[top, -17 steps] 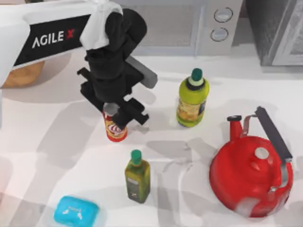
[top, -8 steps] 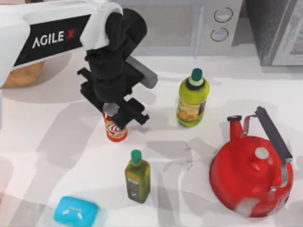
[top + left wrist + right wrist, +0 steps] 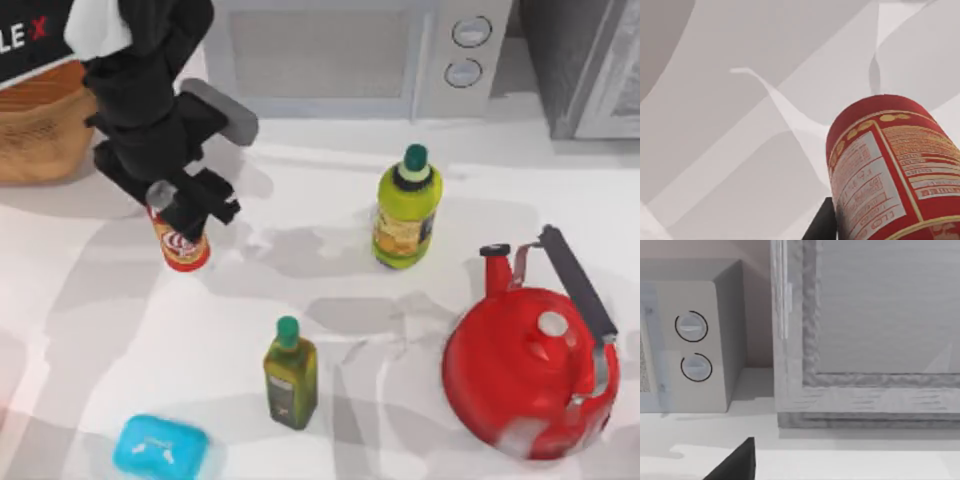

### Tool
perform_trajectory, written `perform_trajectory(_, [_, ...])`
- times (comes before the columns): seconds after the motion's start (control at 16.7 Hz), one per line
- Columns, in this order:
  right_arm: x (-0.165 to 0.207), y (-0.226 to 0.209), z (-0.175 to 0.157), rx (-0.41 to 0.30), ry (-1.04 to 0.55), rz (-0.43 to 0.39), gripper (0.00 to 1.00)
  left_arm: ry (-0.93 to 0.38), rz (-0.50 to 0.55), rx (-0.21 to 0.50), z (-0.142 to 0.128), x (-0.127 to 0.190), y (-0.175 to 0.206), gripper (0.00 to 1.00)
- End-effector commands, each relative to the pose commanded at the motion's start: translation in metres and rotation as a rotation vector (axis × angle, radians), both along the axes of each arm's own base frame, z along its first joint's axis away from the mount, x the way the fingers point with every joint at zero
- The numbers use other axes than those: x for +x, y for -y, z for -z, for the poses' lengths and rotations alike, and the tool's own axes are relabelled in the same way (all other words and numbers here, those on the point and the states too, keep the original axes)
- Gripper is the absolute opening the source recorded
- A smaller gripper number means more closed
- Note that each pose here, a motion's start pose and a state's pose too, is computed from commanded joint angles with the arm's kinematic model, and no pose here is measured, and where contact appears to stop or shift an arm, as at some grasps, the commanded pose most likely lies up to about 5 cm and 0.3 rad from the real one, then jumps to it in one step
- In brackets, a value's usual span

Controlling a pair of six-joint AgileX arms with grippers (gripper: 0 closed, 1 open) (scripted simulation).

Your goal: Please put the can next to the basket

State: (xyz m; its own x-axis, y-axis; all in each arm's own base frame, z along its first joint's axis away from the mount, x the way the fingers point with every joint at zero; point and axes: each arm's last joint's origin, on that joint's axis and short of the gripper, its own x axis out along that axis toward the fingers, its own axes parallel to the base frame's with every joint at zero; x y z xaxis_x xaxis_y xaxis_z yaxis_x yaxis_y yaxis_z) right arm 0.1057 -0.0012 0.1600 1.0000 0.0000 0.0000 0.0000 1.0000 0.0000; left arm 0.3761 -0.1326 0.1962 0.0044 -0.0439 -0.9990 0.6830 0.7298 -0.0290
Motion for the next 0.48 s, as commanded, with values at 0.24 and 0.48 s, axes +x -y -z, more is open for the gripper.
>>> perform_trajectory(0.24, [0.0,0.0,0.0,0.0,0.0,0.0,1.0,0.012,-0.199,-0.022,-0.024,0.004,-0.111,0.0])
perform_trajectory(0.48, [0.0,0.0,0.0,0.0,0.0,0.0,1.0,0.04,-0.503,0.003,-0.023,-0.009,-0.221,0.0])
